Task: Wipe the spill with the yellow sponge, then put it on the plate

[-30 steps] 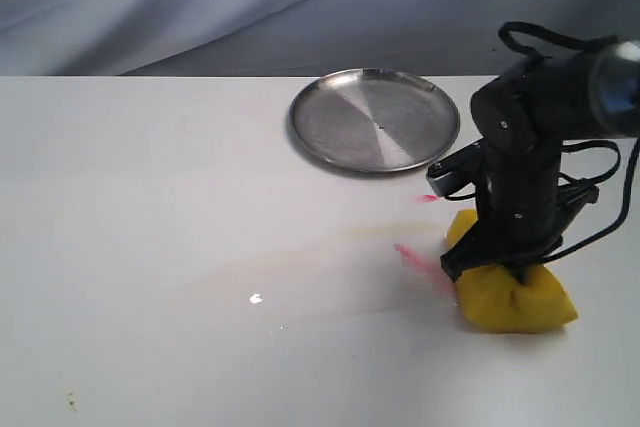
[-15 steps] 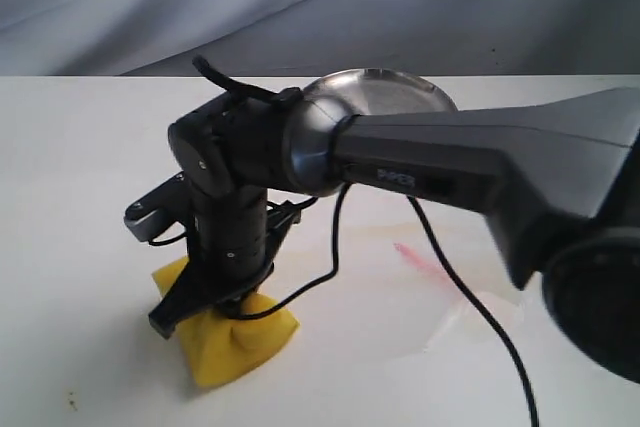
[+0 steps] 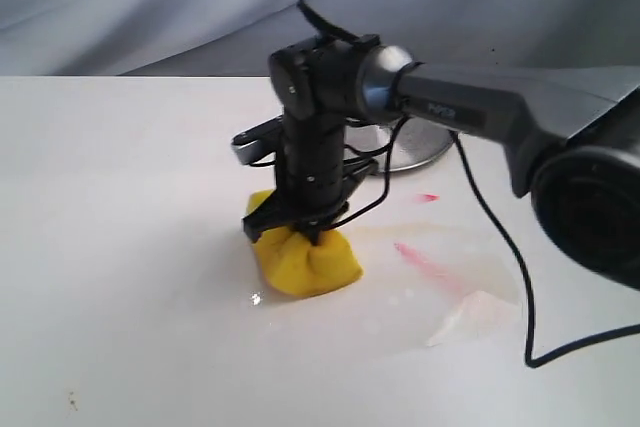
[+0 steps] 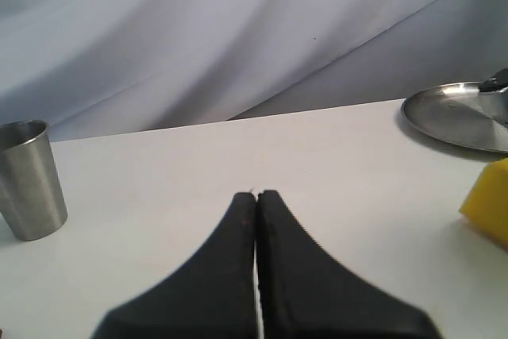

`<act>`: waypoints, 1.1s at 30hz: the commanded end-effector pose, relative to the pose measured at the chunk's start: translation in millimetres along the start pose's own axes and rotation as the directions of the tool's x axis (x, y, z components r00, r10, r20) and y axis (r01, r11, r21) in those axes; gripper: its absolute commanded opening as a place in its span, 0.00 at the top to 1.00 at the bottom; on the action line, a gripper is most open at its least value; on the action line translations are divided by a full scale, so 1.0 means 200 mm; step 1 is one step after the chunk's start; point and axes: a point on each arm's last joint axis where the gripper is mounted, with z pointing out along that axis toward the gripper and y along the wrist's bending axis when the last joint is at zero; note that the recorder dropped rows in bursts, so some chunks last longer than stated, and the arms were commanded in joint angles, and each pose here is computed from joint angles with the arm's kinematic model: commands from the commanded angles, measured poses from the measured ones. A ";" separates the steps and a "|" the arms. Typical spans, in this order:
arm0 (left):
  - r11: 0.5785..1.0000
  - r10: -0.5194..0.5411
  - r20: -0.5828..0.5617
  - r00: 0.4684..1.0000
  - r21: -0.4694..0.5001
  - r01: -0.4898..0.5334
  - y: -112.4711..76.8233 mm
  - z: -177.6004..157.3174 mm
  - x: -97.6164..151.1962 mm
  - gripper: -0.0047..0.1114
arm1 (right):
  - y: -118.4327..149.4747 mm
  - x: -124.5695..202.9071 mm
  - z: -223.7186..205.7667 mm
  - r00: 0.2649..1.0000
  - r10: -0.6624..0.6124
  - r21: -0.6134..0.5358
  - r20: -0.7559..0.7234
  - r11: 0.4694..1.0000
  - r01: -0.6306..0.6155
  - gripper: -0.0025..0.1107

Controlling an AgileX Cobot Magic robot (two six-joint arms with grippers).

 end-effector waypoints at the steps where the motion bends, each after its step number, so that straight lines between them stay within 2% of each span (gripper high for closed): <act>1: 1.000 -0.001 0.005 1.000 -0.001 0.001 0.00 0.00 0.00 0.96 | -0.32 0.17 0.14 0.982 0.079 0.123 -0.170 0.991 -0.059 0.98; 6: 1.000 -0.001 0.005 1.000 -0.001 0.001 0.00 0.00 0.00 0.96 | -0.57 0.38 0.16 0.962 0.180 0.169 -0.207 0.975 -0.146 0.98; 13: 1.000 -0.001 0.005 1.000 -0.001 0.001 0.00 0.00 0.00 0.96 | -0.88 0.76 0.13 0.901 0.351 0.217 -0.254 0.929 -0.301 0.98; 15: 1.000 -0.001 0.005 1.000 -0.001 0.001 0.00 0.00 0.00 0.96 | -0.94 0.87 0.12 0.874 0.402 0.216 -0.272 0.911 -0.352 0.98; 18: 1.000 -0.001 0.005 1.000 -0.001 0.001 0.00 0.00 0.00 0.96 | -0.97 0.96 0.09 0.846 0.461 0.185 -0.268 0.886 -0.425 0.98; 22: 1.000 -0.001 0.005 1.000 -0.001 0.001 0.00 0.00 0.00 0.96 | -0.87 0.99 0.08 0.850 0.442 0.159 -0.286 0.897 -0.413 0.98; 25: 1.000 -0.001 0.005 1.000 -0.001 0.001 0.00 0.00 0.00 0.96 | -0.71 0.94 0.08 0.878 0.379 0.130 -0.293 0.925 -0.356 0.98; 29: 1.000 -0.001 0.005 1.000 -0.001 0.001 0.00 0.00 0.00 0.96 | -0.42 0.81 0.09 0.939 0.255 0.073 -0.231 0.967 -0.244 0.98; 33: 1.000 -0.001 0.005 1.000 -0.001 0.001 0.00 0.00 0.00 0.96 | -0.13 0.69 0.09 0.978 0.160 0.017 -0.138 0.987 -0.159 0.98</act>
